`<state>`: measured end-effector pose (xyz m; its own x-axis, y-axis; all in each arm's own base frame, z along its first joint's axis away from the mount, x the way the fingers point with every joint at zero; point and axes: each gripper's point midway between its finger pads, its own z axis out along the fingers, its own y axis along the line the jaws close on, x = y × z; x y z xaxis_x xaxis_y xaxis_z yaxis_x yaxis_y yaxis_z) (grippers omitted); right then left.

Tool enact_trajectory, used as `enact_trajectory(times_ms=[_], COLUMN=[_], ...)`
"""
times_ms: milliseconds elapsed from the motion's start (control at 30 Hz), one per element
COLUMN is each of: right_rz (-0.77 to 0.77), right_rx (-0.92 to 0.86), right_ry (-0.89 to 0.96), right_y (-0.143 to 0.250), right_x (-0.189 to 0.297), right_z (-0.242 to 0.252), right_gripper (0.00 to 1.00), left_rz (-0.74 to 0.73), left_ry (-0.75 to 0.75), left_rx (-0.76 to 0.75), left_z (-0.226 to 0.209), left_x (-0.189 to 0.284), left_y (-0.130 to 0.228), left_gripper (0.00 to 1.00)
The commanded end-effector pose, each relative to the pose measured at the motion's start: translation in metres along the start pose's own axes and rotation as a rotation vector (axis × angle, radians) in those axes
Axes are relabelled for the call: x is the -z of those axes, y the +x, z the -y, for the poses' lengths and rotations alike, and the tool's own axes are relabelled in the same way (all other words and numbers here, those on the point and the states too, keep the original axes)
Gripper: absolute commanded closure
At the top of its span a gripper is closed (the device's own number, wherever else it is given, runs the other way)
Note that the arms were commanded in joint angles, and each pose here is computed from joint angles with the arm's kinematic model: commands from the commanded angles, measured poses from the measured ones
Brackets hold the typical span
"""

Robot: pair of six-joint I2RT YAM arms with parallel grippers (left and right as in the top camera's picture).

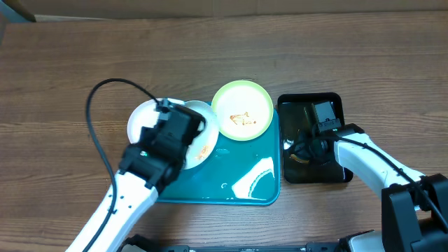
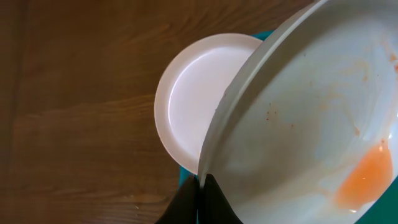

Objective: Clean dirty plates on tray and stack at the side
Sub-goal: 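Lift the cleaned white plate off the teal tray with the left gripper, then place the white plate on the table left of the tray and release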

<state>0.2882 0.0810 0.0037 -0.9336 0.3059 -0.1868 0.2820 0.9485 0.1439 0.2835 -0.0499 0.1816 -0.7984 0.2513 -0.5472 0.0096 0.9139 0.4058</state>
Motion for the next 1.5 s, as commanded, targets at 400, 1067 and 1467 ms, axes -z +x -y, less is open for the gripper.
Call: enact_trajectory(times_ms=[400,1067,1467], right_rz=[-0.122,-0.122,-0.123], right_rx=[0.004,0.004,0.007], right_ry=[0.004,0.005,0.005], right_y=[0.033,0.033,0.033], right_x=[-0.017,-0.017,-0.017], right_z=[0.007,0.007,0.007], right_gripper=[0.95,0.96,0.96], left_rz=[0.263,0.25,-0.08], left_ry=[-0.285,-0.3,-0.212], left_rx=[-0.243,-0.257,0.135], left_z=[0.029,0.03,-0.058], left_x=[0.044,0.04,0.003], left_y=[-0.034,-0.033,-0.014], left_gripper=[0.96,0.96,0.96])
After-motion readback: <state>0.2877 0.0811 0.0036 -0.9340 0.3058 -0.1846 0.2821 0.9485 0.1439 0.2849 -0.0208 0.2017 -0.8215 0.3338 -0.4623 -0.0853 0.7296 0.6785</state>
